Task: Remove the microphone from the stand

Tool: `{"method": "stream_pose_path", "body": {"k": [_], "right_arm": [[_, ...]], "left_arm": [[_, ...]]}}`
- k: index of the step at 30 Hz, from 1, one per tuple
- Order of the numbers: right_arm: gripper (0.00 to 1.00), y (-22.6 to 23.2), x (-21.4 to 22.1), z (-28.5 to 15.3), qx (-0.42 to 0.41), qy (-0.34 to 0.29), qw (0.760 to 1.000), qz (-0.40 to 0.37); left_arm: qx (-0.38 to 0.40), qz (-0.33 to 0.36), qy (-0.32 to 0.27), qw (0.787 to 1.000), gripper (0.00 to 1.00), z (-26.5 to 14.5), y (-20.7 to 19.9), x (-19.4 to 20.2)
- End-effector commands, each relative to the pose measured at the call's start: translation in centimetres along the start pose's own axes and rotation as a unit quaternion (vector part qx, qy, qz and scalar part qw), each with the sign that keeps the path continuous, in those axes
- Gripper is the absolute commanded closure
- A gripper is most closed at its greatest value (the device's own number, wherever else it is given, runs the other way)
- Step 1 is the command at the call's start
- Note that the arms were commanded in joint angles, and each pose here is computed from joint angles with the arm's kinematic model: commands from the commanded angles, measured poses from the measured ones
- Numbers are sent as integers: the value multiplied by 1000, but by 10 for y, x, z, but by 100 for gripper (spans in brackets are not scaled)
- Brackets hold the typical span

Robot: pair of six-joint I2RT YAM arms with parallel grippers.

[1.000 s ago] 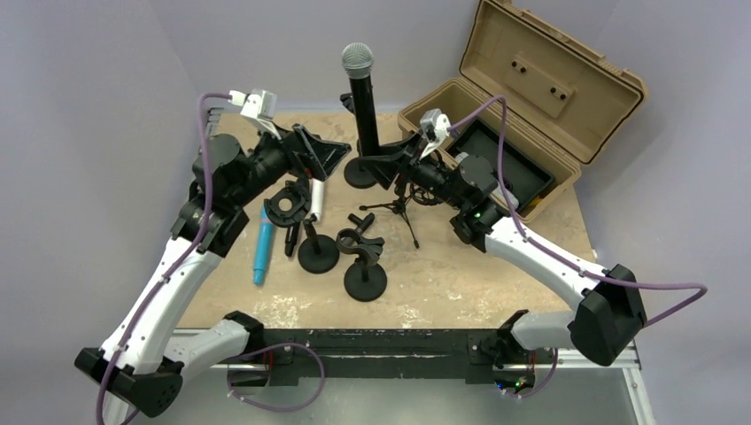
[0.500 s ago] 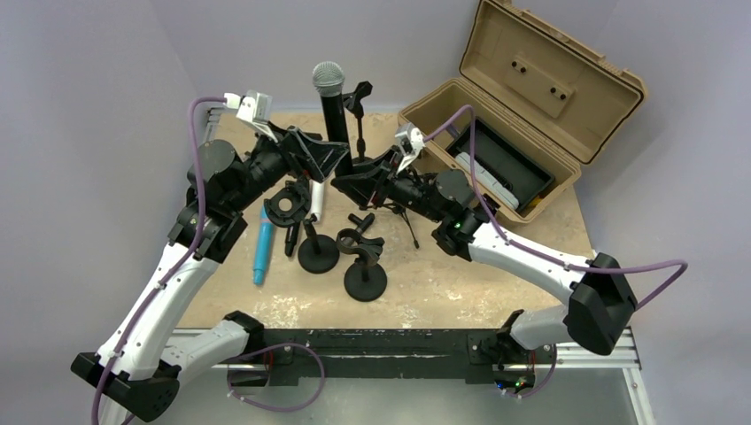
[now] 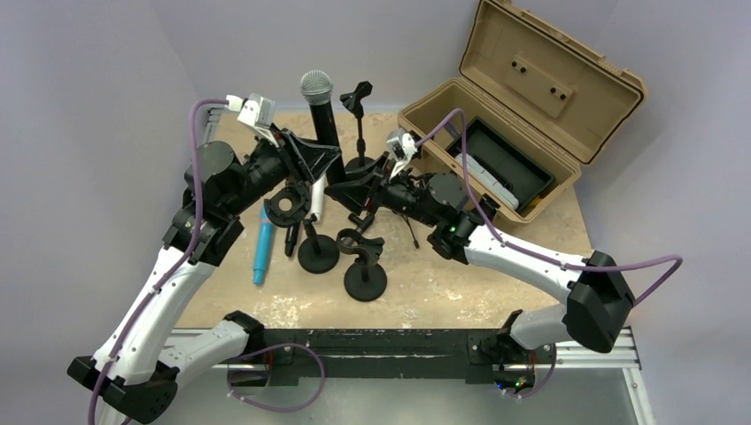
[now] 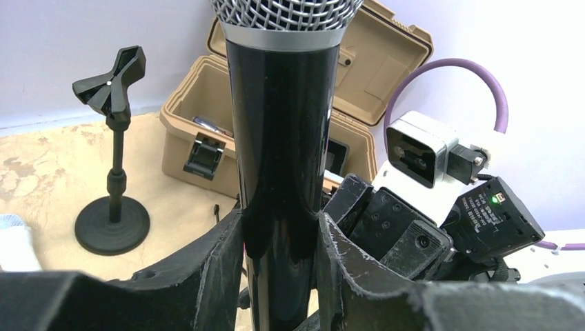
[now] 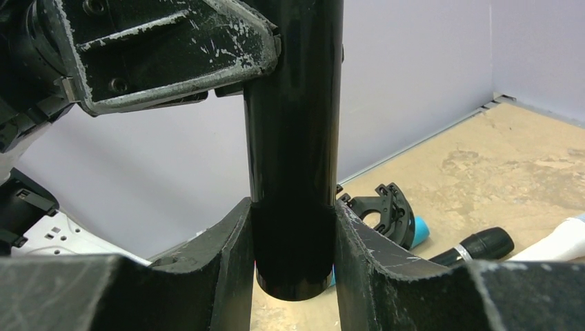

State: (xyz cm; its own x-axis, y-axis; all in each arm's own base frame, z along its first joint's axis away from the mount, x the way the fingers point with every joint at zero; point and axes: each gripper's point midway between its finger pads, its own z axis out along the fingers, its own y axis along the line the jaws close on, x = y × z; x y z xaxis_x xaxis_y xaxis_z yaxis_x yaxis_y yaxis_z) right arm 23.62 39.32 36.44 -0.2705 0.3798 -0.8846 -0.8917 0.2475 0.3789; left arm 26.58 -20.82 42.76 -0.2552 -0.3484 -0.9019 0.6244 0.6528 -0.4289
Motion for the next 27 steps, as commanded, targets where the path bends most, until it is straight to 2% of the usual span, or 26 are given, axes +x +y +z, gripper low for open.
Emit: {"method": "stream_pose_path", "body": {"k": [1,2,4,5,6,10,13,16,19,21,23,27], "right_arm": [[71,28,-30,5,-41,-42,998,-18],[58,29,-31,4,-39,-44,998,-20],[20,23,-37,1,-17,-51,998,-25],[12,19,-38,-1,-1,-50,998,-27],[8,16,-42,-3,10,-53,998,-32],[6,5,-59,-16,64,-74,994,-39],[6,5,-71,-26,82,-86,992,-48],[6,7,-76,-35,88,-95,990,-51],[6,9,-81,-42,89,-104,989,-51],[7,12,-85,-46,88,-110,989,-51],[7,15,-90,-50,89,-117,988,-49],[7,18,-95,-55,88,-124,987,-49]], "left_arm": [[-24,44,-24,998,100,-12,1,-22],[-38,50,-27,998,100,-15,5,-25],[-92,66,-33,993,100,-26,21,-32],[-122,79,-28,989,100,-33,31,-32],[-152,98,-23,983,100,-40,41,-34],[-307,159,22,938,100,-73,102,-32],[-402,126,32,906,100,-105,155,-27],[-504,113,43,855,100,-137,209,-15],[-588,130,84,794,100,-158,260,7],[-625,128,123,760,100,-168,288,30],[-633,128,156,748,100,-165,310,55],[-621,107,237,740,100,-157,334,103]]}}
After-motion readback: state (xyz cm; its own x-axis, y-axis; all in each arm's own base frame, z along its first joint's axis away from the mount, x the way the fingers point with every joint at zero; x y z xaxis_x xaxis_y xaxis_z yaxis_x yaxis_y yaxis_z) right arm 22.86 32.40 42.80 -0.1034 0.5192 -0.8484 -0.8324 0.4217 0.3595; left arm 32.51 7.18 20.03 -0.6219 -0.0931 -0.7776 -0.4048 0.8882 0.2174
